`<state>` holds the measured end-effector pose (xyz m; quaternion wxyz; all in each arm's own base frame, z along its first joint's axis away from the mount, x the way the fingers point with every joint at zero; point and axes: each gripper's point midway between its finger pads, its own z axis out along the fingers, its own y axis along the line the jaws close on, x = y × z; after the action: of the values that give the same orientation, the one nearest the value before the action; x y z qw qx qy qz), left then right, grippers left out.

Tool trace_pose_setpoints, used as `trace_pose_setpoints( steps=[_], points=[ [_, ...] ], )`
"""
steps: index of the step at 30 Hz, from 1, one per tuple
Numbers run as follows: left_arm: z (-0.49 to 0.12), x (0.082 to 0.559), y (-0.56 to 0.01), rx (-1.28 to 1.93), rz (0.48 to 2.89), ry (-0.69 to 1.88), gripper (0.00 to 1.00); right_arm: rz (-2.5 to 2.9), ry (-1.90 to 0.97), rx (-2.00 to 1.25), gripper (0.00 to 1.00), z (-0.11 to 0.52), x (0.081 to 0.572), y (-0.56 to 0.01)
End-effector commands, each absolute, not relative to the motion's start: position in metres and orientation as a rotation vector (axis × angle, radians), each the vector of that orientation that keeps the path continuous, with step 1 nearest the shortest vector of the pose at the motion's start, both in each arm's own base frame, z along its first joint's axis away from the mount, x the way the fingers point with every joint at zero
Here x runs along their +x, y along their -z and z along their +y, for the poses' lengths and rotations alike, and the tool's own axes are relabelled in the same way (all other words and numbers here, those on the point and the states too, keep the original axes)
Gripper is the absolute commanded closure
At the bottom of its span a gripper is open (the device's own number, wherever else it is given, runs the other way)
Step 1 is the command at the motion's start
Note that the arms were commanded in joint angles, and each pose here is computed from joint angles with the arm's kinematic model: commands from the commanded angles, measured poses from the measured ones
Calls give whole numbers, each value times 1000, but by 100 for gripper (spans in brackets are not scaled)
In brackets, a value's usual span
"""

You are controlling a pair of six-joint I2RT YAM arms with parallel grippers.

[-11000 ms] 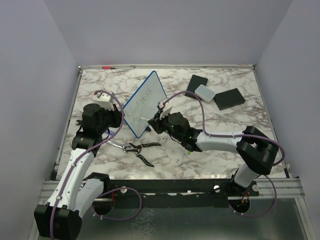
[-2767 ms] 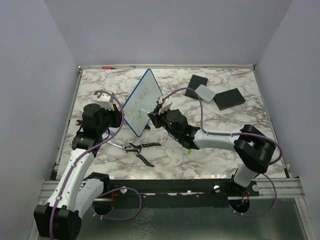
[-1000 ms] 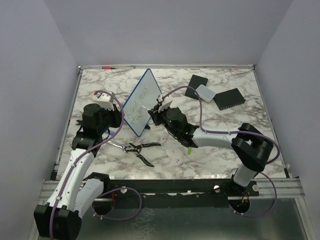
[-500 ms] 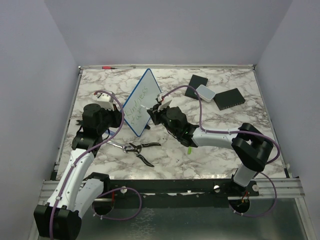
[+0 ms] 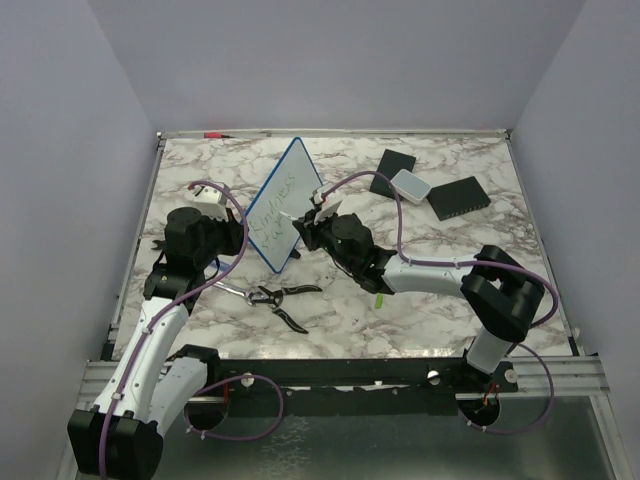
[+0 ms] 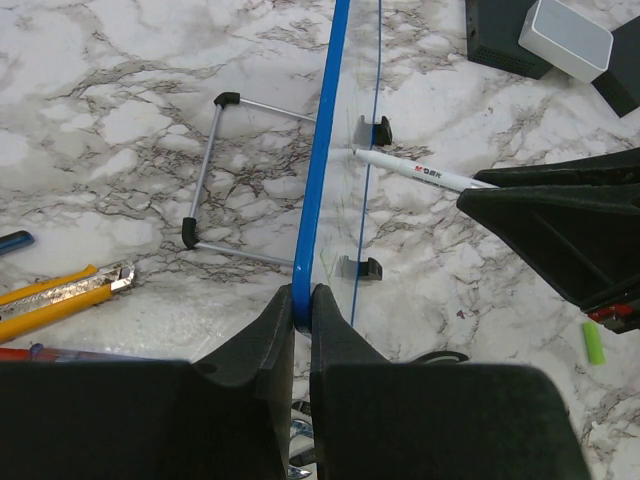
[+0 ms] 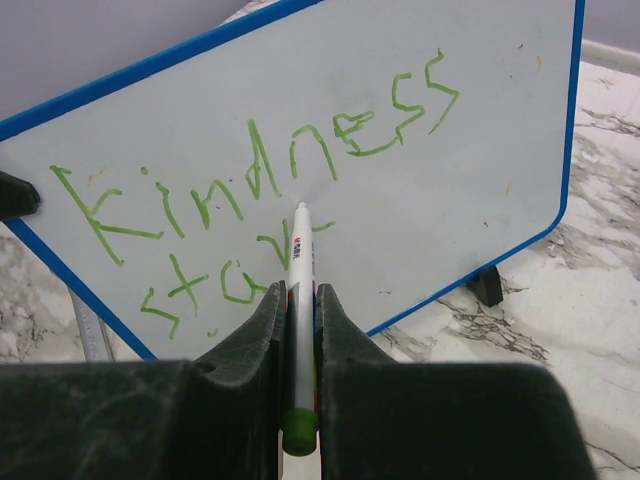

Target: Write a sentence on the whiteboard

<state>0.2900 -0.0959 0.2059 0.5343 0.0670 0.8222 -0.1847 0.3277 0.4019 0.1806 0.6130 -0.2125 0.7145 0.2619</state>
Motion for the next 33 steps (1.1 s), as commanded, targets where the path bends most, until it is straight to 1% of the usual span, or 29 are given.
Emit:
trace_pose_setpoints(
  steps=[1, 16, 33],
  points=[
    [-98, 287, -203, 186, 1964, 442, 100, 1684, -616, -515, 99, 403, 323, -162],
    [-98, 287, -203, 186, 1965, 442, 100, 1761, -614, -518, 99, 395, 314, -132],
    [-98, 287, -202, 186, 1967, 441, 100, 1792, -576, -489, 99, 391, 318, -117]
  ],
)
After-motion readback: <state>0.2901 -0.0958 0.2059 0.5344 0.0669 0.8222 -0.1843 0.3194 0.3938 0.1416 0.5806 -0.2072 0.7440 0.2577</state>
